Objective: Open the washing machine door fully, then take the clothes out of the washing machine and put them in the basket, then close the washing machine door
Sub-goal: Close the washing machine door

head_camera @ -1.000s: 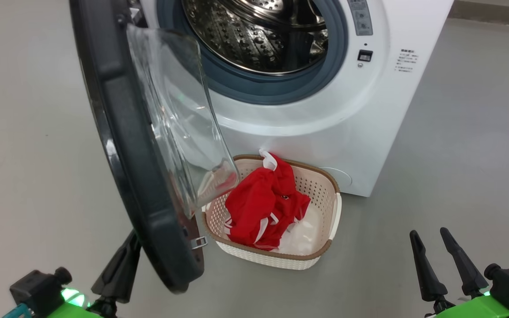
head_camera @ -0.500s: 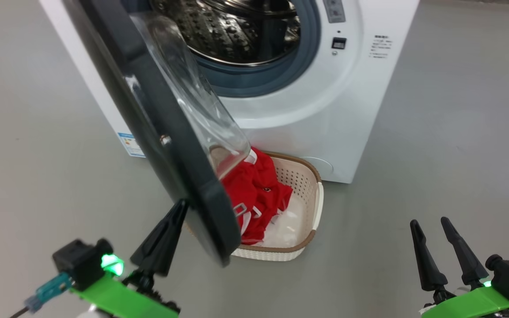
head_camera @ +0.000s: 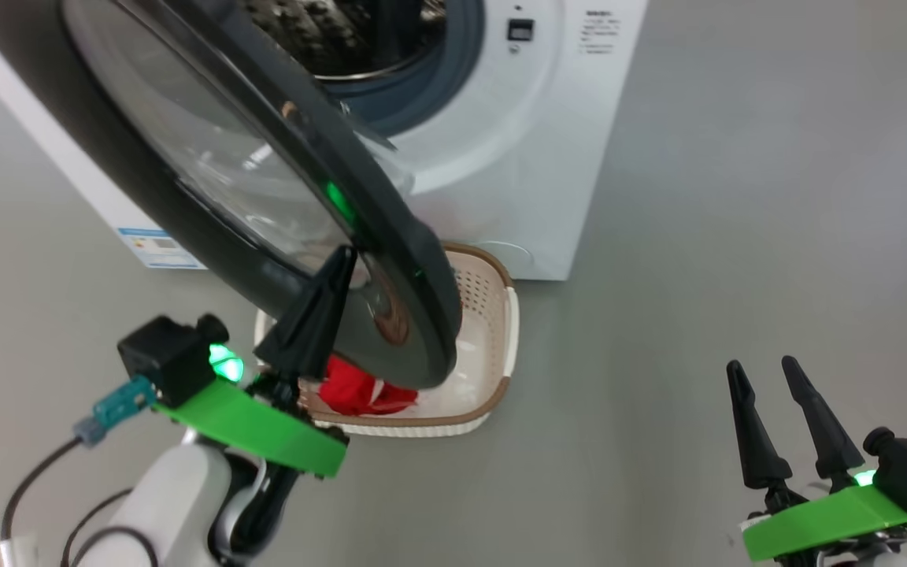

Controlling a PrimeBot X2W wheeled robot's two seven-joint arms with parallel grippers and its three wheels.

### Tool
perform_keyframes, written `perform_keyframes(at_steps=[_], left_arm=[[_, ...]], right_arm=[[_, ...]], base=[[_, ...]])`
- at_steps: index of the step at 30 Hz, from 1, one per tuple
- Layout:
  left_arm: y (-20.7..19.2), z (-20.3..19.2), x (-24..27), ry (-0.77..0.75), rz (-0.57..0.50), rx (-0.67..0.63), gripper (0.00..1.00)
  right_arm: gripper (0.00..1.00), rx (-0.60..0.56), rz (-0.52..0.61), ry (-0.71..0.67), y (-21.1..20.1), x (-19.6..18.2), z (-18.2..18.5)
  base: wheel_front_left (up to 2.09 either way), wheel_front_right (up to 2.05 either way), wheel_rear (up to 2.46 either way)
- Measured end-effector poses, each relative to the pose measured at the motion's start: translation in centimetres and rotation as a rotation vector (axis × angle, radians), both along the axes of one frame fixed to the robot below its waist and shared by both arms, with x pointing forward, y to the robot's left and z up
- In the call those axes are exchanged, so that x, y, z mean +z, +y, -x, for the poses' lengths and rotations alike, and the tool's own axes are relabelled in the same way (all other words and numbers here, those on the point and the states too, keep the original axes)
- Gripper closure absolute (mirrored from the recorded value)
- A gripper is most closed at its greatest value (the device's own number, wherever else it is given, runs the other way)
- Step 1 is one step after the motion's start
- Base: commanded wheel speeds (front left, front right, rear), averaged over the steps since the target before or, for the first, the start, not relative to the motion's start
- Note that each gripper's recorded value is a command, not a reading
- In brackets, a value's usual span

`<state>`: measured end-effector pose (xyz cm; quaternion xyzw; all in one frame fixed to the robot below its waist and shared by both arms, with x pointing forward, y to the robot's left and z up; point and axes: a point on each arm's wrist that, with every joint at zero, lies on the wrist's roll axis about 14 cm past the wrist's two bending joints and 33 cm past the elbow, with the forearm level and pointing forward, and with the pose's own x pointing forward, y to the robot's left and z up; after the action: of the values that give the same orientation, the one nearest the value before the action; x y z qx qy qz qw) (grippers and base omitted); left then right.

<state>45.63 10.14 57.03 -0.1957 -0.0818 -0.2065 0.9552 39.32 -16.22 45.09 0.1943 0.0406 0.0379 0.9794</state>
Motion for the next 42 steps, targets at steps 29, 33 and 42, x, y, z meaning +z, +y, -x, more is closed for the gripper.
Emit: perform_keyframes(at_steps=[29,33,42], left_arm=[[-5.5,-12.3,0.4,-0.021,0.035,-0.046,1.00],[-5.6,-12.0,0.6,-0.021,0.032,-0.047,1.00],[-3.8,-9.7,-1.6,0.045,0.020,-0.002,1.00]], right_arm=[[0.00,-0.198,0.013,0.036,-5.7,-1.4,-0.5],[0.00,-0.206,0.012,0.028,-5.9,-1.0,-0.4],[0.00,-0.195,0.005,-0.011,-5.6,0.3,-0.5]], base=[[0.00,0.00,0.00],[0.00,0.00,0.00],[0.00,0.00,0.00]])
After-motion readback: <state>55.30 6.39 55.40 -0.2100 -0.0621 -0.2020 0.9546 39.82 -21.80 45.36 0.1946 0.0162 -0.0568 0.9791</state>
